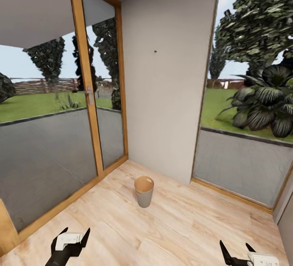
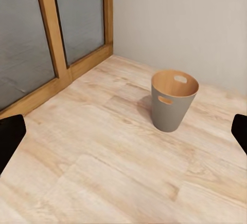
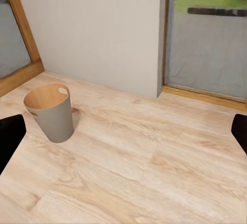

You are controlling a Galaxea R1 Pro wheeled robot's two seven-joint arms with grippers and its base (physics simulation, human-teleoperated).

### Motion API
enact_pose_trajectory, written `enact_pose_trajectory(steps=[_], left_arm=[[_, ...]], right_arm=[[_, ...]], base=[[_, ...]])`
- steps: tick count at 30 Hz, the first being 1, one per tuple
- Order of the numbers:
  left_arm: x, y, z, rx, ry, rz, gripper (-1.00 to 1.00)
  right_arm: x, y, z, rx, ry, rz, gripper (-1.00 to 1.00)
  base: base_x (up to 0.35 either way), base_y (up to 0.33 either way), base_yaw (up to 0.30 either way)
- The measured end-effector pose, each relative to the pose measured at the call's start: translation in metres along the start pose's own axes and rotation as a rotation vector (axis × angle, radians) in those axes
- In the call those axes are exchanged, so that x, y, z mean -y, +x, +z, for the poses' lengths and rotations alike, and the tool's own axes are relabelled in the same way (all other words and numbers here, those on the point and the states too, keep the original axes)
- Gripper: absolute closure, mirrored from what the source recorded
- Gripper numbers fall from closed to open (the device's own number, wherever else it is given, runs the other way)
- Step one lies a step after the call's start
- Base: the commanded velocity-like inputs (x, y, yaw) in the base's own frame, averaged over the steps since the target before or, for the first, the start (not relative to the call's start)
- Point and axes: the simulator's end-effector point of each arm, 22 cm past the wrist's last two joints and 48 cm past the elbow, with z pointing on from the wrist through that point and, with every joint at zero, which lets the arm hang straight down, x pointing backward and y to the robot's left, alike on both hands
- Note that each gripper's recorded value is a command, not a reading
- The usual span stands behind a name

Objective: Put the three can of soda from the living room inside the tash can in the kitchen.

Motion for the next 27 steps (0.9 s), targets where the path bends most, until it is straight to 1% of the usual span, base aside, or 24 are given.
enact_pose_trajectory(steps=[9, 22, 27], left_arm=[[-0.0001, -0.0006, 0.0000, 0.001, -0.001, -0.001, -1.00], [-0.0002, -0.0011, 0.0001, 0.003, -0.001, -0.005, -1.00], [-0.0001, -0.0014, 0.0001, 0.004, -0.001, -0.005, -1.00]], right_arm=[[-0.0026, 0.0017, 0.0001, -0.004, -0.005, 0.001, -1.00], [-0.0055, 0.0040, 0.0001, -0.010, -0.011, -0.003, -1.00], [-0.0057, 0.0052, 0.0000, -0.013, -0.012, -0.006, -1.00]], base=[[0.220, 0.007, 0.026], [0.180, -0.001, 0.227], [0.165, -0.093, 0.246]])
